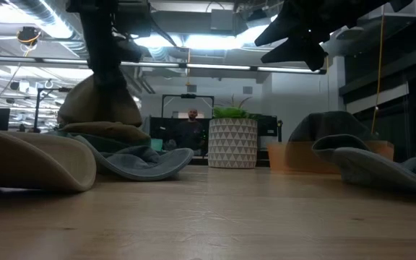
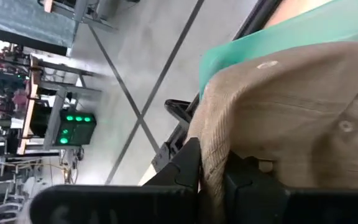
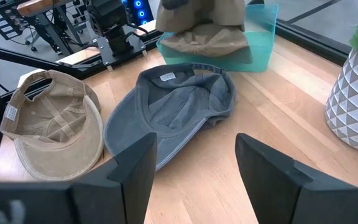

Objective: Pick & Place hat
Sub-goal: Put the top brown cap into the green bin

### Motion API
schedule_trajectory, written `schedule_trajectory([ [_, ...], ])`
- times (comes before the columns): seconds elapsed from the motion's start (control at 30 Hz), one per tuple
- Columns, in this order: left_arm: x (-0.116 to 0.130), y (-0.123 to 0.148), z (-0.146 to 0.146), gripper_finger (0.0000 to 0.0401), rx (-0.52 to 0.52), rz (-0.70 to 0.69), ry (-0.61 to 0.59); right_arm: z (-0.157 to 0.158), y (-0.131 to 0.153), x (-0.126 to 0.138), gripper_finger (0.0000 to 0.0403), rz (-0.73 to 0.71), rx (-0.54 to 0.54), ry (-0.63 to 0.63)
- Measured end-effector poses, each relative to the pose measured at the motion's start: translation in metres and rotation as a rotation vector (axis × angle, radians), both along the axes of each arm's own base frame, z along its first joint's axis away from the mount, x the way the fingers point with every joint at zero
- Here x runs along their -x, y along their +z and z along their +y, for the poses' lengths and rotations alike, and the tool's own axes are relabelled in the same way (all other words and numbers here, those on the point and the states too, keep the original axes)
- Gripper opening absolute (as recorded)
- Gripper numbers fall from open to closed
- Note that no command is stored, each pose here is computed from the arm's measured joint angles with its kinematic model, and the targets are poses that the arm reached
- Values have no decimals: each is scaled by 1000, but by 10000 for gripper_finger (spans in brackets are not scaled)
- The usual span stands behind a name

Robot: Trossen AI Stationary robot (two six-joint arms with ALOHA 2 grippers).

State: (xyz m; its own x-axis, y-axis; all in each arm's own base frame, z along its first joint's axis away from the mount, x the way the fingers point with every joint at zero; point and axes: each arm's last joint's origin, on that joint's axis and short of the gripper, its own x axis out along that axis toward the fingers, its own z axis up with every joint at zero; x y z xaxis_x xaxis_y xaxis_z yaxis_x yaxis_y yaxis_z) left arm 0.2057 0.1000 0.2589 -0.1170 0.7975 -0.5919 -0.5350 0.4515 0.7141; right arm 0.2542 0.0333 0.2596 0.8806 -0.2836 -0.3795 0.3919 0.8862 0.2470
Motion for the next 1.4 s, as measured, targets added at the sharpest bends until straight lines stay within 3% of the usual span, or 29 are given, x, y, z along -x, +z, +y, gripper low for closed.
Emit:
schedule_trajectory([
  [0.33, -20, -25, -6, 23, 187, -42, -22, 0, 0, 0, 217, -1, 0, 0],
  [0.63, -36, -40, -12, 20, 453, -166, -55, 0, 0, 0, 217, 0, 0, 0],
  [0.73, -39, -43, -12, 27, 481, -197, -35, 0, 0, 0, 217, -1, -1, 1],
  [0.9, -39, -44, -13, 63, 505, -215, -19, 1, 0, 0, 217, 2, -18, 37],
  [1.23, -39, -45, -11, 184, 615, -246, -40, 2, 0, 0, 217, 5, -23, 58],
  [1.4, -34, -35, -11, 218, 658, -295, -61, 2, 0, 0, 217, 5, -23, 58],
])
